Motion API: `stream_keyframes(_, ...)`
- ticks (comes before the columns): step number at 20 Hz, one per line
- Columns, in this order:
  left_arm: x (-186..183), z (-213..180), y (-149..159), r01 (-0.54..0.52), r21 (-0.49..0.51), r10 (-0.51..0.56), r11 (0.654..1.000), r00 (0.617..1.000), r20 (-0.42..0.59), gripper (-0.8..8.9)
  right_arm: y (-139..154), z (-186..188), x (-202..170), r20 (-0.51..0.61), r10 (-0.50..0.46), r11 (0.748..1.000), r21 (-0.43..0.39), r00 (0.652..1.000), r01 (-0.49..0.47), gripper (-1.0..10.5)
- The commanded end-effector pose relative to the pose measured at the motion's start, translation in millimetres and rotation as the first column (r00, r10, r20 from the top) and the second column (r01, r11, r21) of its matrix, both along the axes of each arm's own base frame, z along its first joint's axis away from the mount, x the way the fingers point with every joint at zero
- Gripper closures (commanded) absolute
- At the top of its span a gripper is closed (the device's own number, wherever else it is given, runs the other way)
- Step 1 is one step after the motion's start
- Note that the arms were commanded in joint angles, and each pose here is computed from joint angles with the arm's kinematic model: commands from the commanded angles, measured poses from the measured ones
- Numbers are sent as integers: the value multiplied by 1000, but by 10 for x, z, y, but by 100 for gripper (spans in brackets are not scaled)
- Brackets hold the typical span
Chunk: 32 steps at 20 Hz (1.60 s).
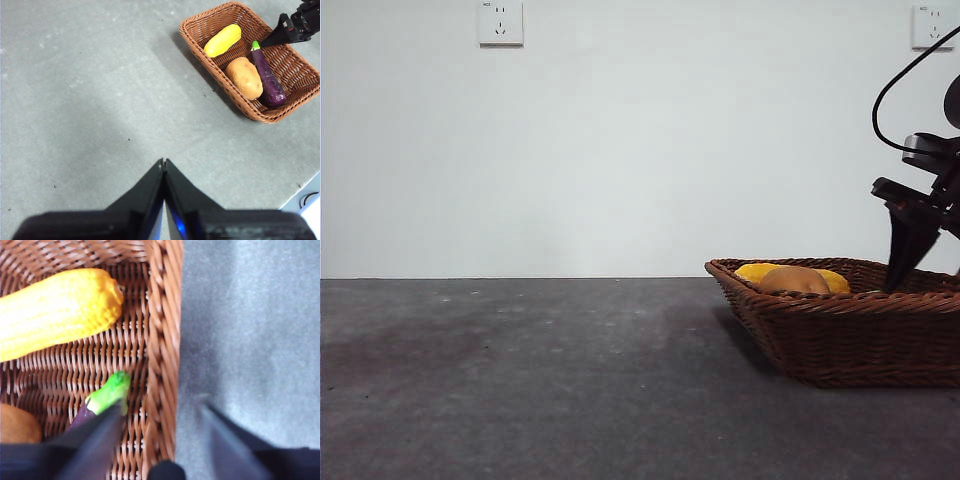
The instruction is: Help me put the vegetables on the table into the basket
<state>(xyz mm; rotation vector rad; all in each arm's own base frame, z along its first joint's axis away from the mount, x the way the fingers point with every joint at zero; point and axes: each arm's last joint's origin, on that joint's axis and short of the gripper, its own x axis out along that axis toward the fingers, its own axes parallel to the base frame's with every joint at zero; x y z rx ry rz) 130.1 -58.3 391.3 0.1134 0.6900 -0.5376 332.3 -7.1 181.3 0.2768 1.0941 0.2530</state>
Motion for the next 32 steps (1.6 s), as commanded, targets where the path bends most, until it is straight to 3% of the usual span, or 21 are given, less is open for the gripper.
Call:
stream_keyframes(1, 5, 16, 3, 4, 7, -5, 1000, 1000, 15, 822, 3, 116, -12, 44, 11, 1000, -7, 999, -10, 594)
stream_keyframes(6, 2, 11, 4, 8, 13, -8, 1000, 1000, 11, 822, 12, 652, -219, 95, 15, 1000, -7, 995, -14, 598)
stream_keyframes(10, 4, 11, 3, 9, 15, -10, 1000, 1000, 12, 822, 132, 1036, -617, 65, 133, 984, 111, 989, -140, 608)
stream_keyframes(13, 2, 11, 4, 9, 15, -10, 1000, 1000, 11, 822, 262, 1238, -941, 60, 210, 971, 102, 976, -215, 777)
stream_keyframes(18, -3, 3, 6, 14, 23, -15, 1000, 1000, 5, 822, 377, 1530, -1499, 93, 282, 954, 75, 955, -289, 959)
stream_keyframes(27, -8, 0, 5, 20, 20, -20, 1000, 1000, -1, 822, 258, 1862, -2496, 295, 230, 973, -65, 928, -220, 958)
stream_keyframes(32, -7, 0, 5, 20, 21, -20, 1000, 1000, 0, 821, 231, 1895, -2725, 357, 220, 975, -86, 908, -203, 958)
